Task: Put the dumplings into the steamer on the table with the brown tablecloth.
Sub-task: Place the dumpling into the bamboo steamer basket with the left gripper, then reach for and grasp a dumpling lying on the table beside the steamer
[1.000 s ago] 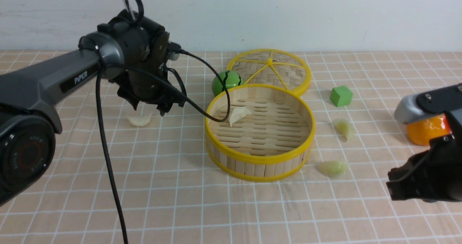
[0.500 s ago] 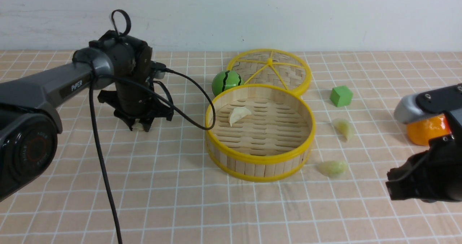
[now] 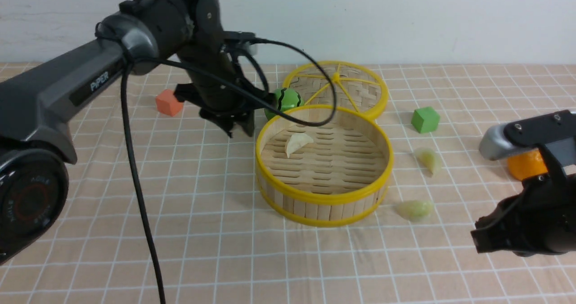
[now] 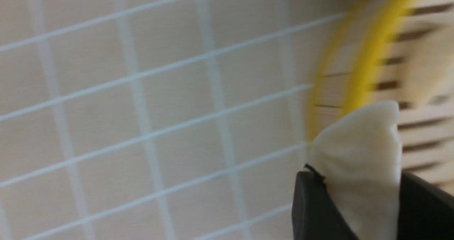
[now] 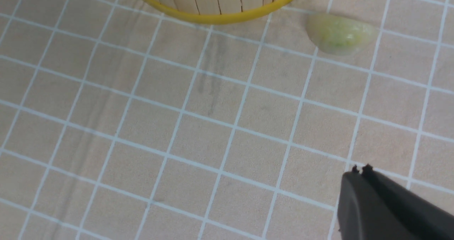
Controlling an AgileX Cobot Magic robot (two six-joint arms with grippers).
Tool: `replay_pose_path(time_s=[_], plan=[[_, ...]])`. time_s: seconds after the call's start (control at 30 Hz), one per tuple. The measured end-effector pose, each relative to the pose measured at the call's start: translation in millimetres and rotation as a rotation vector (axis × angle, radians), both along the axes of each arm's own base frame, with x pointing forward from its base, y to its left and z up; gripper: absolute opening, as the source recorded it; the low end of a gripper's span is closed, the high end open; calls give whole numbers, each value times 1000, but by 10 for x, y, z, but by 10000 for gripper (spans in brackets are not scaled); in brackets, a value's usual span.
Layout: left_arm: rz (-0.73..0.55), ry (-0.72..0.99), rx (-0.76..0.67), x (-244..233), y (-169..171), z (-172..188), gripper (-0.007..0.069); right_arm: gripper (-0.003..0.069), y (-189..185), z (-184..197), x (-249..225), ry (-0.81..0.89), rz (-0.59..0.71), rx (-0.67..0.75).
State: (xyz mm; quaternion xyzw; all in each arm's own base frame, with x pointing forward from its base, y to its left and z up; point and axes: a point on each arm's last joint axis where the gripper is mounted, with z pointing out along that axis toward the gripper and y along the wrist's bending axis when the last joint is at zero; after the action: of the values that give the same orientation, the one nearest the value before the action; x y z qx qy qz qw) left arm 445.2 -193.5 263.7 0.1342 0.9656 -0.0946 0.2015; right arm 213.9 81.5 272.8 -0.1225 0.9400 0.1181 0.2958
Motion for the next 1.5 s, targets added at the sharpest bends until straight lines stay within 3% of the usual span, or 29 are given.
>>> replay_pose_path(time_s=[0.17,0.37,0.47,0.5,0.53,0.63,0.73,0.83,0.87,0.9,0.97,1.07,1.13,1.3,1.5], plan=[[-142,56,33,-213,-523,-236,260,-10,40,-94,52,53,-13,23],[-183,49,170,-206,-670,-584,272,-6,44,-103,57,58,-14,25],[-161,36,176,-191,-689,-623,340,-5,44,-103,58,57,-14,26],[-146,31,174,-191,-698,-618,412,-3,45,-101,60,55,-15,27],[-143,31,173,-190,-697,-618,421,-3,45,-101,61,54,-15,27],[-140,38,178,-237,-714,-447,543,-1,39,-106,68,49,-12,15],[-143,11,185,-331,-696,-107,560,6,37,-136,92,59,-11,2],[-139,-102,151,-486,-623,462,534,27,14,-155,166,63,-25,-10],[-135,-184,113,-652,-539,888,497,58,-28,-153,265,64,-50,-14],[-133,-196,108,-675,-521,944,491,62,-30,-152,292,65,-53,-14],[-100,-354,8,-1124,-217,1766,378,158,-135,-158,591,59,-125,-8],[-71,-417,-43,-1378,-38,2091,314,233,-208,-208,797,53,-172,0],[-39,-476,-94,-1782,248,2405,221,343,-285,-261,1113,0,-229,16],[-31,-461,-87,-2437,702,2375,127,491,-308,-484,1667,-42,-260,12],[-33,-481,-31,-2943,1099,1698,111,519,-256,-725,2127,-43,-234,-8]])
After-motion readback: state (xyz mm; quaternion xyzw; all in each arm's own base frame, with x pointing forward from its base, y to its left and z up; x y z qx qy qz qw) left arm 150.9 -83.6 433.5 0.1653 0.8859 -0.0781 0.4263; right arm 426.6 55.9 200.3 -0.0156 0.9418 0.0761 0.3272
